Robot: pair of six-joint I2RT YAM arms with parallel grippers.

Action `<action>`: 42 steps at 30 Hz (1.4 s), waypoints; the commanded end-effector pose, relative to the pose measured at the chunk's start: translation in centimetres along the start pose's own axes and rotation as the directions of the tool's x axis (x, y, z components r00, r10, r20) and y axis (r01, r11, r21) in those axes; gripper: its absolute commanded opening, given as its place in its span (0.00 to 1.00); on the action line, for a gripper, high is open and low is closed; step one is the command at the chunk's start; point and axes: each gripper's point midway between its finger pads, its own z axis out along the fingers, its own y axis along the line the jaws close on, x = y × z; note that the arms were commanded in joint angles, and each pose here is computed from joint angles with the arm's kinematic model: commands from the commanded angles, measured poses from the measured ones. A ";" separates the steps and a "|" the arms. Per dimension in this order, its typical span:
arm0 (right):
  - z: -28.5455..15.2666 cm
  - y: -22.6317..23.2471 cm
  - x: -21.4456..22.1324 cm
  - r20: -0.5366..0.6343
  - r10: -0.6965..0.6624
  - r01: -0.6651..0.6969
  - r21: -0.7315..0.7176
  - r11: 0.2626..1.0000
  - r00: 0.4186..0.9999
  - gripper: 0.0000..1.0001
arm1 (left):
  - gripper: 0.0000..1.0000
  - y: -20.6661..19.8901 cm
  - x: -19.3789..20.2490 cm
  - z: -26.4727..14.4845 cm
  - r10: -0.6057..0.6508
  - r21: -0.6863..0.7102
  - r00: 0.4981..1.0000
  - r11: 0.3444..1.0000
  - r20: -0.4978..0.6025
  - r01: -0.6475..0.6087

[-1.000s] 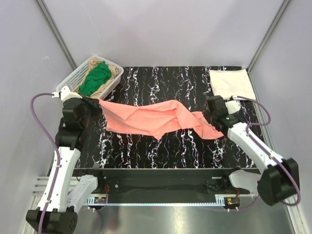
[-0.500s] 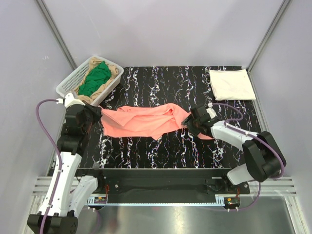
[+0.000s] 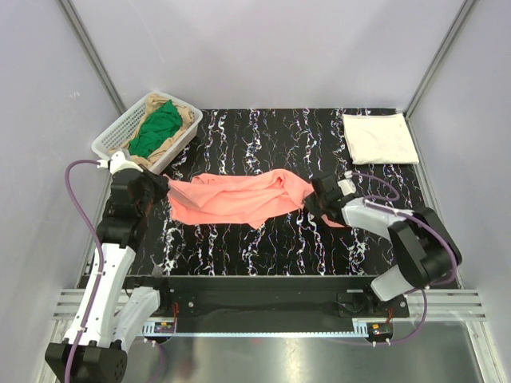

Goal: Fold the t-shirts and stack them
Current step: Flatten the tshirt out

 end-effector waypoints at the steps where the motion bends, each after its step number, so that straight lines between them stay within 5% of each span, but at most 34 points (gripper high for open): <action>1: -3.8 0.6 -5.0 0.162 0.007 -0.009 0.009 1.000 0.987 0.00 | 0.00 0.1 -3.0 -0.5 0.029 -0.031 0.992 0.999 0.120 -0.026; 9: -12.8 -1.1 -10.8 0.272 -0.122 0.110 0.058 0.992 0.954 0.00 | 0.00 1.9 -5.4 -1.6 0.071 -0.155 0.979 0.987 0.192 -0.041; 16: -10.5 -4.3 -11.5 0.168 -0.292 0.252 0.226 0.941 0.942 0.00 | 0.00 4.1 -4.4 -1.0 0.102 -0.229 0.982 0.971 0.156 -0.065; 22: -11.6 -2.0 -11.6 0.117 -0.335 0.318 0.149 0.937 0.935 0.00 | 0.00 4.8 -4.5 -1.0 0.135 -0.241 0.984 0.965 0.114 -0.104; 25: -12.8 -1.2 -10.6 0.011 -0.375 0.371 0.119 0.921 0.927 0.00 | 0.00 5.0 -4.0 -1.6 0.131 -0.254 0.988 0.961 0.077 -0.108; 27: -12.5 -3.1 -6.7 -0.194 -0.377 0.400 0.096 0.912 0.906 0.00 | 0.00 6.1 -1.2 -1.6 0.071 -0.258 0.997 0.964 0.016 -0.064; 29: -11.7 -4.7 -4.6 -0.274 -0.353 0.388 0.086 0.918 0.895 0.00 | 0.00 8.0 2.5 -1.2 0.039 -0.271 0.998 0.961 -0.050 -0.051; 33: -9.6 -7.1 -2.3 -0.317 -0.285 0.329 0.091 0.940 0.904 0.00 | 0.00 10.3 5.9 -0.6 0.035 -0.308 0.991 0.948 -0.129 -0.074; 42: -8.5 -6.1 -3.0 -0.319 -0.262 0.316 0.130 0.940 0.911 0.00 | 0.00 14.2 -1.6 -3.5 0.182 -0.603 0.975 0.795 0.126 -0.070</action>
